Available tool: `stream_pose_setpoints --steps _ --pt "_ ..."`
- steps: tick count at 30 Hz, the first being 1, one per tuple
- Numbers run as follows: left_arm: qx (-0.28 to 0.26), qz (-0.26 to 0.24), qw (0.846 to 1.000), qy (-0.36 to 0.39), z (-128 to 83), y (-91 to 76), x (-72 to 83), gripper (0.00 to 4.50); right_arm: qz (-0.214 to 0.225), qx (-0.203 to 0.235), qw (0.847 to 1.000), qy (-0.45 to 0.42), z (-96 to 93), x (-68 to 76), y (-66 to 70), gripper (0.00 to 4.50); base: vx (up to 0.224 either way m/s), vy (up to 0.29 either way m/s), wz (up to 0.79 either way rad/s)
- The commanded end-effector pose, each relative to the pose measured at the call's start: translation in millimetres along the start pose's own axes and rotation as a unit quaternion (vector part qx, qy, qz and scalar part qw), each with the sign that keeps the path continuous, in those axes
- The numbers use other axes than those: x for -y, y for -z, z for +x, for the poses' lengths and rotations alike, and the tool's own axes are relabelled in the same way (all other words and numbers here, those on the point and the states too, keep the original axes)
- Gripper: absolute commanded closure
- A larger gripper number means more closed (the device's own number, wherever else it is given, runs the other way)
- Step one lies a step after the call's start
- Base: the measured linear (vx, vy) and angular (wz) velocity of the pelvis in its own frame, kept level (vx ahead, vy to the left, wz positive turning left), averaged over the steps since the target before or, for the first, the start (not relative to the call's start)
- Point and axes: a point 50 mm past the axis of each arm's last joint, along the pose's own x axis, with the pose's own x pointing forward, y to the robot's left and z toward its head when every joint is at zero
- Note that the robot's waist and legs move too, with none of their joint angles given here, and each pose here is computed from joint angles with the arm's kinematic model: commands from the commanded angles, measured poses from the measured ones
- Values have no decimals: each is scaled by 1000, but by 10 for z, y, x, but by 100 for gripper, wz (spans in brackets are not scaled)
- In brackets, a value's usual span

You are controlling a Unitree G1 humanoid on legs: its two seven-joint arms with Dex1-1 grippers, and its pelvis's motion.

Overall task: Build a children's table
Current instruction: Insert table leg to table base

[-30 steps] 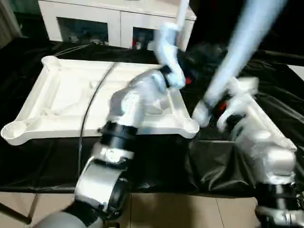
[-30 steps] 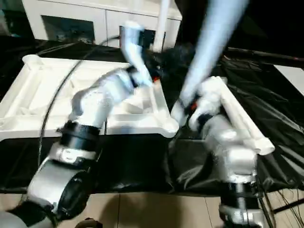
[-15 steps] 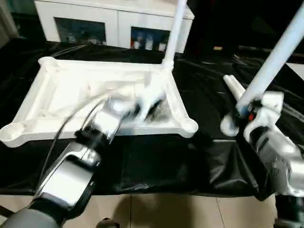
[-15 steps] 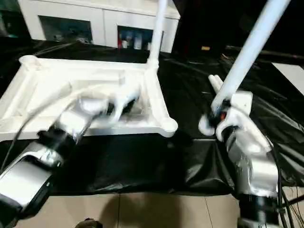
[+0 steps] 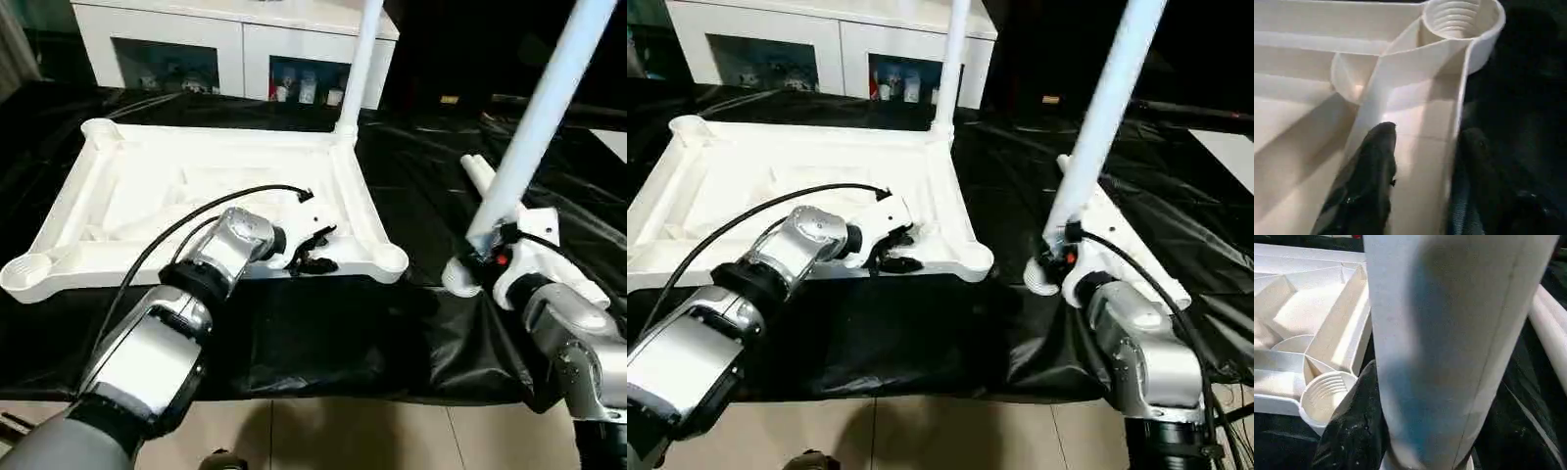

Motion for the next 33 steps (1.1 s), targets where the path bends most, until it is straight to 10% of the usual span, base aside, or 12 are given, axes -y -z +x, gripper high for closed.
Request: stream_pose_setpoints --steps 1,20,33 --pt "-2 2 1000 7 -5 -67 -19 241 -10 3 1000 -1 -29 8 -40 265 0 0 0" --pt "14 -44 998 44 -17 -2 4 402 -6 3 1000 -16 18 -63 -30 265 0 0 0" --pt "-43 22 994 103 -373 565 112 450 44 27 995 -82 -98 -293 103 265 0 0 0"
